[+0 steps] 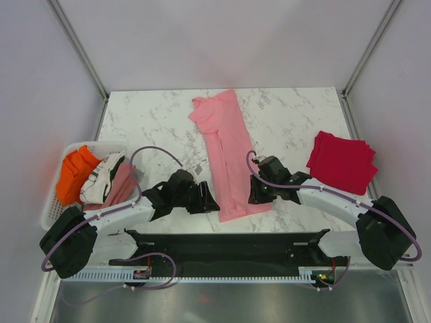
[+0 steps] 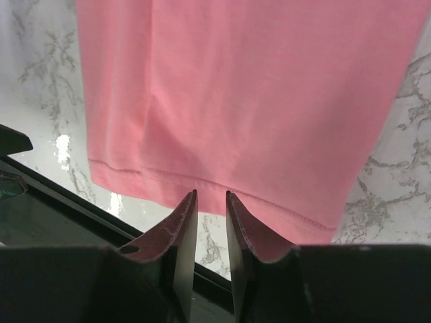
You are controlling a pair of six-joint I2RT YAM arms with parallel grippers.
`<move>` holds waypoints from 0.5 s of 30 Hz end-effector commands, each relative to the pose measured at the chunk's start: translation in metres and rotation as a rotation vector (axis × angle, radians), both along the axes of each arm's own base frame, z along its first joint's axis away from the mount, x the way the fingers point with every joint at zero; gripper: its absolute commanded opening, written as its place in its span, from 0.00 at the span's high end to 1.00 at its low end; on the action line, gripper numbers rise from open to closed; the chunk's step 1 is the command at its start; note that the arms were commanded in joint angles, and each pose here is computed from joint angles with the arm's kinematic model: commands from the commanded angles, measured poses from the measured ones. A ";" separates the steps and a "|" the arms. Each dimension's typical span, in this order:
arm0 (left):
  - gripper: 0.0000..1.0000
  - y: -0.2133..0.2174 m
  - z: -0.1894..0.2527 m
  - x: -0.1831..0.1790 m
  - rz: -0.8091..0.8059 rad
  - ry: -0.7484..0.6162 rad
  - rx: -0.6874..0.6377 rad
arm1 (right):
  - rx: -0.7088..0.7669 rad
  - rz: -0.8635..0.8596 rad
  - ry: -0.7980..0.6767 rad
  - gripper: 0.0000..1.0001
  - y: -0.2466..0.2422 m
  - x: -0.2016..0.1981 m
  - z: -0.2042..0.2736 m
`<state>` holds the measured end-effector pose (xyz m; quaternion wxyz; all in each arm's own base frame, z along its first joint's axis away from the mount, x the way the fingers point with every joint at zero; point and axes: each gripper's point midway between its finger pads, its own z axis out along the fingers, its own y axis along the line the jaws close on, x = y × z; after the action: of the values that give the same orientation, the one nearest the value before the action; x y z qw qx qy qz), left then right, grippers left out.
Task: Fold and stack the t-shirts
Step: Fold the tshirt
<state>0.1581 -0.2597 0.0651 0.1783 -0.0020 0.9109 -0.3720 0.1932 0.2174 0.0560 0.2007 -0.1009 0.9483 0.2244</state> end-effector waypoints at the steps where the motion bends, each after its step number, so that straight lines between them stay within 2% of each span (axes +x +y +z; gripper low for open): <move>1: 0.46 -0.011 0.004 0.006 0.049 0.010 -0.033 | 0.007 0.031 -0.030 0.70 0.004 0.004 -0.005; 6: 0.45 -0.007 0.002 0.007 0.069 0.004 -0.028 | -0.040 0.052 0.010 0.78 0.005 -0.004 -0.027; 15: 0.46 0.004 -0.008 0.002 0.092 0.024 0.013 | -0.053 0.081 0.037 0.78 0.029 -0.041 -0.048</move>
<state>0.1537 -0.2581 0.0517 0.1641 -0.0301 0.9183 -0.3590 0.1590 0.2454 0.0180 0.1720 -0.1586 0.9473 0.2188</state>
